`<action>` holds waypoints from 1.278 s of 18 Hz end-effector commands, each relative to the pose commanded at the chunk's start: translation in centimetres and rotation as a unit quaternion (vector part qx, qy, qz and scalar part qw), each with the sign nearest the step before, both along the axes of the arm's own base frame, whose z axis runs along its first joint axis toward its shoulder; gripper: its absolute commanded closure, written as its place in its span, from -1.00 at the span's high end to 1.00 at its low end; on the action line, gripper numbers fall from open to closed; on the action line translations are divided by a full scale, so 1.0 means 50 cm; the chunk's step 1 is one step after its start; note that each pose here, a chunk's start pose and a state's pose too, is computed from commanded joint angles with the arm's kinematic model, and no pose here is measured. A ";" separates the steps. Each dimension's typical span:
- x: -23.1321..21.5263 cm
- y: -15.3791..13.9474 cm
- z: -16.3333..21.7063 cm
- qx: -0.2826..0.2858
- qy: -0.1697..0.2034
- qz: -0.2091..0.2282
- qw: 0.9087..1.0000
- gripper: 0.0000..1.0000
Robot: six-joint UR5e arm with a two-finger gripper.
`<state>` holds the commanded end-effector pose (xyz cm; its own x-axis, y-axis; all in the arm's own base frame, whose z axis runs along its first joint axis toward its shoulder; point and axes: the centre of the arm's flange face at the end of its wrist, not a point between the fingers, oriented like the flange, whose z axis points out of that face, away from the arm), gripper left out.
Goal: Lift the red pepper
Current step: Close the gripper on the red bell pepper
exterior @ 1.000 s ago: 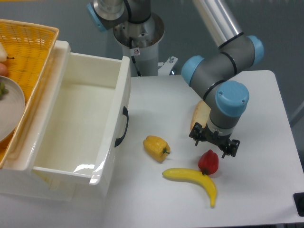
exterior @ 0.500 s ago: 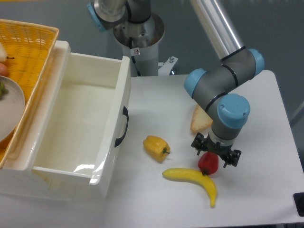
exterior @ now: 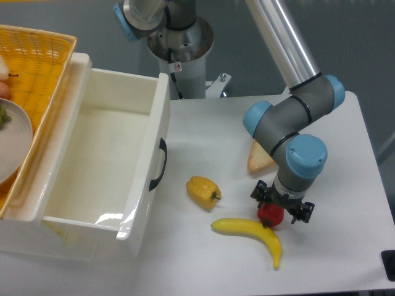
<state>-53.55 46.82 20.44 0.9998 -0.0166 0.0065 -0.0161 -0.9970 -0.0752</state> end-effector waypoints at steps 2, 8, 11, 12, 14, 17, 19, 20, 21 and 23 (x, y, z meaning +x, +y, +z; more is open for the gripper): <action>0.001 0.000 0.002 0.001 0.000 0.001 1.000 1.00; 0.005 0.000 -0.008 -0.002 -0.004 -0.001 1.000 0.92; 0.008 0.003 -0.006 -0.002 -0.004 -0.002 1.000 0.47; 0.009 0.004 -0.002 0.001 -0.004 -0.002 1.000 0.33; 0.012 0.006 -0.005 0.003 -0.007 -0.003 1.000 0.14; 0.012 0.006 -0.003 0.003 -0.007 -0.003 1.000 -0.13; 0.013 0.005 0.003 0.004 -0.006 -0.003 1.000 -0.22; 0.013 0.005 0.005 0.004 -0.005 -0.003 1.000 -0.25; 0.013 0.005 0.009 0.005 -0.005 -0.003 1.000 -0.25; 0.016 0.005 0.032 0.011 0.000 -0.006 1.000 -0.25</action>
